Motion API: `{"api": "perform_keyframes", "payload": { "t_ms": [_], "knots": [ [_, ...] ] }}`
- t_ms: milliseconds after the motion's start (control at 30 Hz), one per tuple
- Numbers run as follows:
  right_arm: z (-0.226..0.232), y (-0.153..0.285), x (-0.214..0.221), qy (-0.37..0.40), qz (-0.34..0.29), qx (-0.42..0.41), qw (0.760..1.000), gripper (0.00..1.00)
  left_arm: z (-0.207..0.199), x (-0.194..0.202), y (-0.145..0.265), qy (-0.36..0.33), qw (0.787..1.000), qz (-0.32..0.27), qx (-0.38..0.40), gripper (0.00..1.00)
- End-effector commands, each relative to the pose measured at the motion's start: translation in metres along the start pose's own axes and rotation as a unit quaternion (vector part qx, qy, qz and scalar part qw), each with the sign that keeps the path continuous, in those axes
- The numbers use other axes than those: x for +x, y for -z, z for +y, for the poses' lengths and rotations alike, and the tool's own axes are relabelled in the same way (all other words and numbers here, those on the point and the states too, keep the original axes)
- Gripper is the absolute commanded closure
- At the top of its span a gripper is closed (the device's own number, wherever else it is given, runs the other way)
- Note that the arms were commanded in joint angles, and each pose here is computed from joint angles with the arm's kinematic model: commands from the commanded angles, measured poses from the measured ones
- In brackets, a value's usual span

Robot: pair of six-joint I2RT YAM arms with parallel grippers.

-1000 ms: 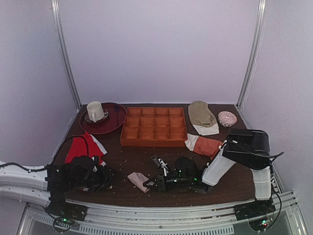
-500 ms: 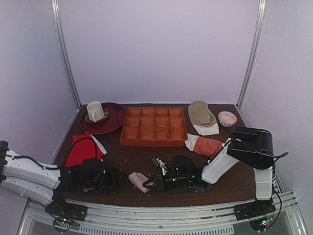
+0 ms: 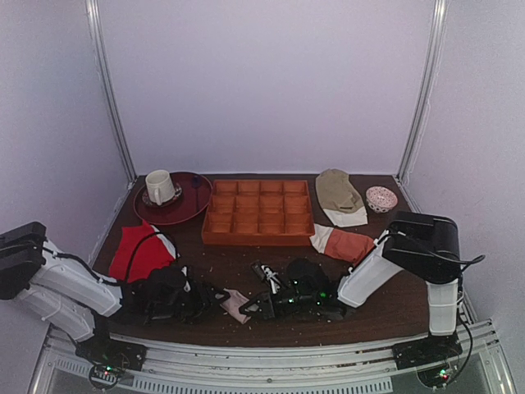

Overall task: Roll the underwear
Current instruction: Roll the underwear at the center of the board.

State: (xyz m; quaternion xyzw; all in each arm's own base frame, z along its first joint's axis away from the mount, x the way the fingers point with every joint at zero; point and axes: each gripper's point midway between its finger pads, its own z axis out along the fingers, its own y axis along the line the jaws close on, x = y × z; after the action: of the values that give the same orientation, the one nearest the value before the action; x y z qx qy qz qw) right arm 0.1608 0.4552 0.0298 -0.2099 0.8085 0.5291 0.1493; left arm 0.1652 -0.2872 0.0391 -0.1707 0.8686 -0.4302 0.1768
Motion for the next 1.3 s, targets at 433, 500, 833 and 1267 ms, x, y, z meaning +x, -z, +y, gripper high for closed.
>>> {"api": "perform_keyframes", "payload": {
  "t_ms": [433, 500, 833, 1267],
  "knots": [
    [-0.071, 0.014, 0.076, -0.063, 0.118, 0.126, 0.983, 1.00, -0.010, 0.013, -0.015, 0.001, 0.999, 0.035, 0.006, 0.71],
    [-0.072, 0.014, 0.076, -0.062, 0.120, 0.128, 0.983, 1.00, -0.011, 0.012, -0.015, -0.001, 0.999, 0.034, 0.001, 0.80],
    [-0.058, 0.025, 0.054, 0.031, 0.104, 0.174, 0.979, 0.92, -0.012, 0.015, -0.020, 0.000, 0.999, 0.042, -0.002, 1.00],
    [0.007, 0.040, -0.009, 0.258, 0.012, 0.282, 0.924, 0.69, -0.012, 0.016, -0.021, 0.004, 0.999, 0.046, -0.004, 1.00]
  ]
}}
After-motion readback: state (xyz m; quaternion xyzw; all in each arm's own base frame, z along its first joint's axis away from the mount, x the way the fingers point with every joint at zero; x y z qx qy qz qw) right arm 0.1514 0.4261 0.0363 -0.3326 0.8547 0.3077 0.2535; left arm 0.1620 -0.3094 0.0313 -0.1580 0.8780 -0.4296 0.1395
